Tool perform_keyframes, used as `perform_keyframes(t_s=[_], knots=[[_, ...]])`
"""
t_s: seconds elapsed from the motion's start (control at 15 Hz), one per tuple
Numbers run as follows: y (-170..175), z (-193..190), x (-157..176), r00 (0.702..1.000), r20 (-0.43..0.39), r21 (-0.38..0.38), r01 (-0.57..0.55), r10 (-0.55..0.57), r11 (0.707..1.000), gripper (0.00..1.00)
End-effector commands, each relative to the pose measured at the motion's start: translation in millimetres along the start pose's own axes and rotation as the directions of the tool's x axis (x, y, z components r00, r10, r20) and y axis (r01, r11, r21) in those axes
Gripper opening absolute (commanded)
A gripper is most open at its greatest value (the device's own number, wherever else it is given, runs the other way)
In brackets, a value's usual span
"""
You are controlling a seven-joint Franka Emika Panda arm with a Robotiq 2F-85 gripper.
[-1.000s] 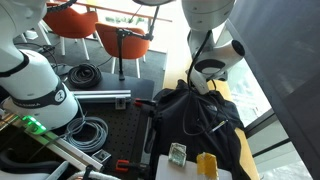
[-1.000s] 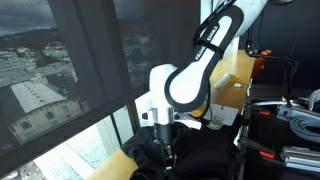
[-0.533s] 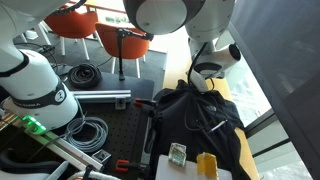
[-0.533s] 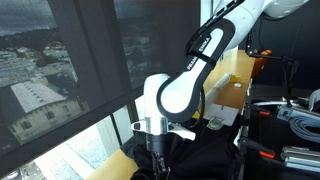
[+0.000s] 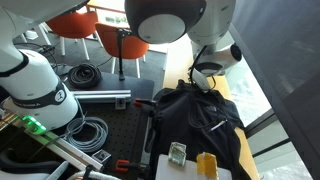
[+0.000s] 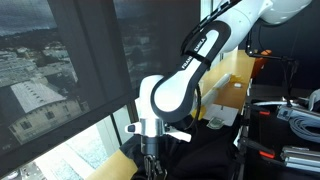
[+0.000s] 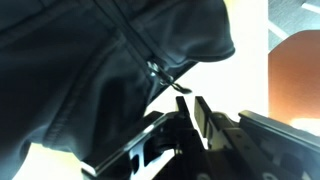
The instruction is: Close the zip on the black jacket.
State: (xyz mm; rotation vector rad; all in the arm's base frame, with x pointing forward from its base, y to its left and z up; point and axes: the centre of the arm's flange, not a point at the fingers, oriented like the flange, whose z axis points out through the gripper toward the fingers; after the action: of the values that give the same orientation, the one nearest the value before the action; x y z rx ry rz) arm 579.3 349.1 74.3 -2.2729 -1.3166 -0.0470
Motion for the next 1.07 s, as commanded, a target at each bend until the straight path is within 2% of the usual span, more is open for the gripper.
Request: perform_keyframes(t_s=[0.0, 0.27, 0.47, 0.73, 1.0], knots=[[-14.6, -1.2, 10.1, 0.999, -0.043, 0.047, 0.031, -0.029, 0.998, 0.47], [-36.2, -18.8, -4.0, 0.999, -0.035, 0.006, 0.025, -0.025, 1.000, 0.76], [-45.1, -39.8, -33.1, 1.000, 0.022, -0.074, -0.002, 0.003, 0.997, 0.98], [-37.2, -77.8, -99.1, 0.994, 0.039, -0.217, -0.094, 0.105, 0.972, 1.00], [-9.6, -125.2, -176.7, 0.972, 0.014, -0.377, -0.211, 0.233, 0.902, 1.00]])
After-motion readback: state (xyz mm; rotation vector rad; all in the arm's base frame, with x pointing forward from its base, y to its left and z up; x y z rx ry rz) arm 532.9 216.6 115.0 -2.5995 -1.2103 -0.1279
